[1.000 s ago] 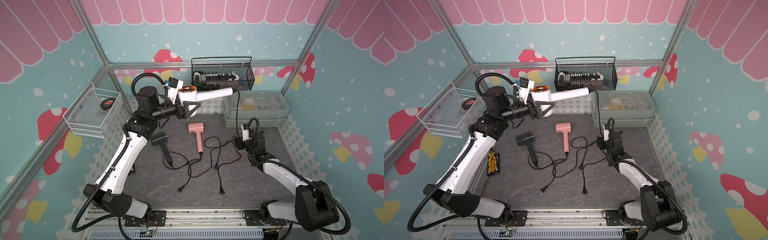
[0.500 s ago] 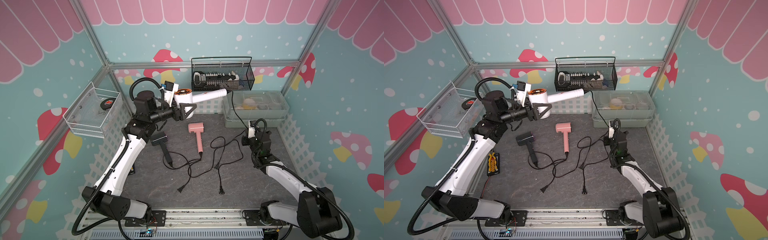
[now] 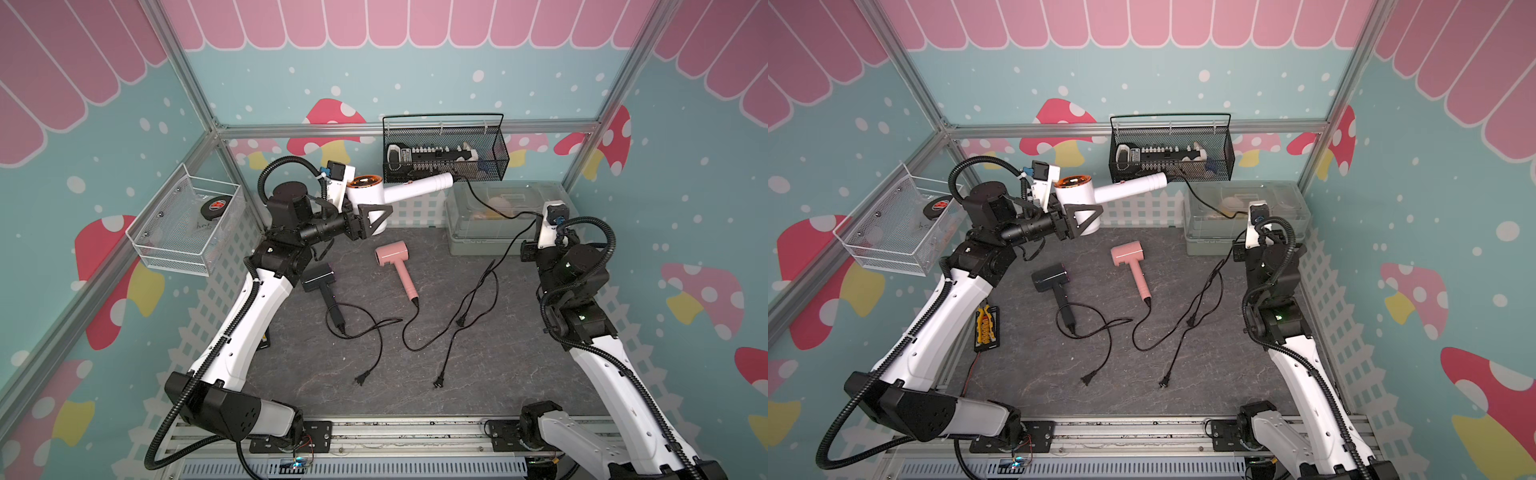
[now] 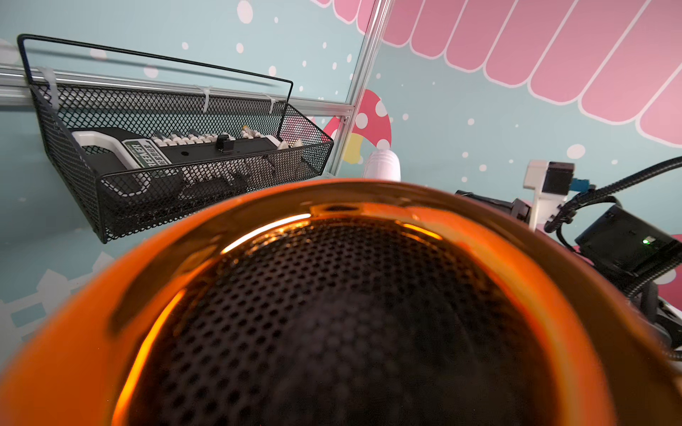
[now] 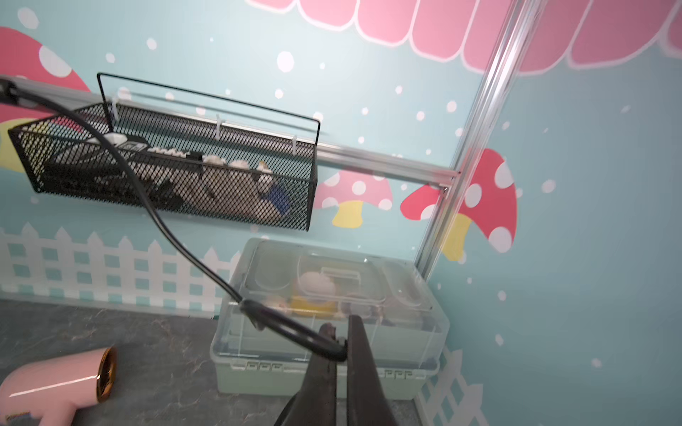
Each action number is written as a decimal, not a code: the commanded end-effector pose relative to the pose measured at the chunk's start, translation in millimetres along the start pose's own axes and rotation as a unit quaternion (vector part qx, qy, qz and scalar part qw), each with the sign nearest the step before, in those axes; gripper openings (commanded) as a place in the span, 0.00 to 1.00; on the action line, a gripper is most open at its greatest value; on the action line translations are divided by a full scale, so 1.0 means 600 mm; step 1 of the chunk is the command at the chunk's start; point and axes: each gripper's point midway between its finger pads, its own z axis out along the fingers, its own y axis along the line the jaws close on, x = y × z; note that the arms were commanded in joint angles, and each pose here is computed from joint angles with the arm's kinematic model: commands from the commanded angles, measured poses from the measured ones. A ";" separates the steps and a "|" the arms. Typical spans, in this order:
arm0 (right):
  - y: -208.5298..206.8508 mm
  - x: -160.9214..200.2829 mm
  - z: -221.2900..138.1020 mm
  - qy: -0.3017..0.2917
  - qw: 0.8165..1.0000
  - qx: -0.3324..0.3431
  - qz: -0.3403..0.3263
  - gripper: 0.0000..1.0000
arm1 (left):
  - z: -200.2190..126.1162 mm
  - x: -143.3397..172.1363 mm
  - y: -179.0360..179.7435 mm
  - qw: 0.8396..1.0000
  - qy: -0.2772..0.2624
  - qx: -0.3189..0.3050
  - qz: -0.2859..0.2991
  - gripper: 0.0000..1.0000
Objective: Wrap the cord around the hair dryer
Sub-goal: Wrap the power cord around the hair dryer.
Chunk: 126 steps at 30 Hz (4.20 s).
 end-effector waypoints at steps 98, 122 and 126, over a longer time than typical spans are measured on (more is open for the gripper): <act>0.312 0.614 0.084 0.442 0.730 -0.445 -0.272 0.60 | -0.240 -0.002 -0.005 0.961 -0.063 -0.262 0.059 0.00; 0.322 0.663 0.105 0.395 0.629 -0.541 -0.395 0.53 | -0.198 -0.029 -0.010 0.973 -0.056 -0.210 0.073 0.00; 0.327 0.671 0.101 0.399 0.609 -0.561 -0.394 0.50 | -0.193 -0.031 -0.010 0.975 -0.055 -0.204 0.072 0.00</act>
